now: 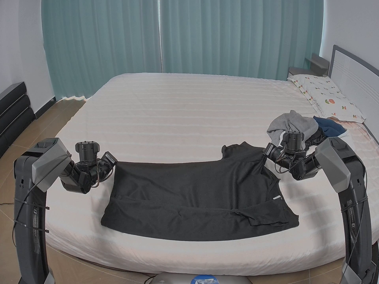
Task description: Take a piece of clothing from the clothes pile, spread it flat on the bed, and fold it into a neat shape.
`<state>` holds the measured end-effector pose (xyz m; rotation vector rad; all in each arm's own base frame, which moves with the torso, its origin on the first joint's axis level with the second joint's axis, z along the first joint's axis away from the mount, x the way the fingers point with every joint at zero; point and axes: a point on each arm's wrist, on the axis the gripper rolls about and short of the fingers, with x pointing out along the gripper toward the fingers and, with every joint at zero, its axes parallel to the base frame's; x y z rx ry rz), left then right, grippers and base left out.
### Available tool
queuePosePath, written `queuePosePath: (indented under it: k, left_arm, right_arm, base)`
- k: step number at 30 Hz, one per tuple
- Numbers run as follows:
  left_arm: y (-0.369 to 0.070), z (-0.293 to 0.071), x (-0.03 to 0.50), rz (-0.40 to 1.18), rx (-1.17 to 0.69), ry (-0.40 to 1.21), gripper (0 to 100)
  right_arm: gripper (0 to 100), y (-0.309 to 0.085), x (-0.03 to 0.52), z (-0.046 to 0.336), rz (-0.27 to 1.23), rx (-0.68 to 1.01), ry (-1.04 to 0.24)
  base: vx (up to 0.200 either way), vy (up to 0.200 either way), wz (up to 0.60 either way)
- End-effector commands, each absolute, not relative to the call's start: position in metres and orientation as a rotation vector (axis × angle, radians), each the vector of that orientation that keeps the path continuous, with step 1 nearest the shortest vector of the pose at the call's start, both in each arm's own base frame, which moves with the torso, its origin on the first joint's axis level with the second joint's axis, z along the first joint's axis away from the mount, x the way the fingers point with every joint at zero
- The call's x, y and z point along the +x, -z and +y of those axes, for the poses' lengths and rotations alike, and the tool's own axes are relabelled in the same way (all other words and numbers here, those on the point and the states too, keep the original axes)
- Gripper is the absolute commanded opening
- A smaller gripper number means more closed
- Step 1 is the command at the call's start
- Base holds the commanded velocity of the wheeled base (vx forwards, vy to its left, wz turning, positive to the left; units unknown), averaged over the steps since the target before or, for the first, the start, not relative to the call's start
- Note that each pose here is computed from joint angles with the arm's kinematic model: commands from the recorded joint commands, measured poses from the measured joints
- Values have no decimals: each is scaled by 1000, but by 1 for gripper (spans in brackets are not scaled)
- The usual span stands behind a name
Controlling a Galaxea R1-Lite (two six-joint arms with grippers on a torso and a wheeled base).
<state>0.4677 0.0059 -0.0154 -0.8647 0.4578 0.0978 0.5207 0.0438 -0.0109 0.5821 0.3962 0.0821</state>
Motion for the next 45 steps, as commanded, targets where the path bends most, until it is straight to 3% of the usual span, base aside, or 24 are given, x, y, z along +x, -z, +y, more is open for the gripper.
queuePosePath:
  k: [1, 23, 24, 36, 45]
  left_arm:
    - [15, 5, 469, 452, -863, -93, 100]
    - [30, -9, 485, 493, -848, -22, 100]
    - [31, -9, 485, 495, -841, -21, 0]
    - [35, -12, 483, 496, -799, -42, 0]
    - [21, -9, 487, 347, -836, -122, 0]
  right_arm:
    - [0, 10, 520, 47, 396, 582, -88]
    - [0, 14, 523, 48, 392, 583, -84]
    - [0, 14, 523, 48, 392, 583, -84]
    - [0, 12, 523, 43, 382, 591, -72]
    - [0, 5, 523, 47, 324, 604, -95]
  base:
    - [0, 0, 0]
    - [0, 0, 0]
    - [0, 0, 0]
    - [0, 0, 0]
    - [0, 0, 0]
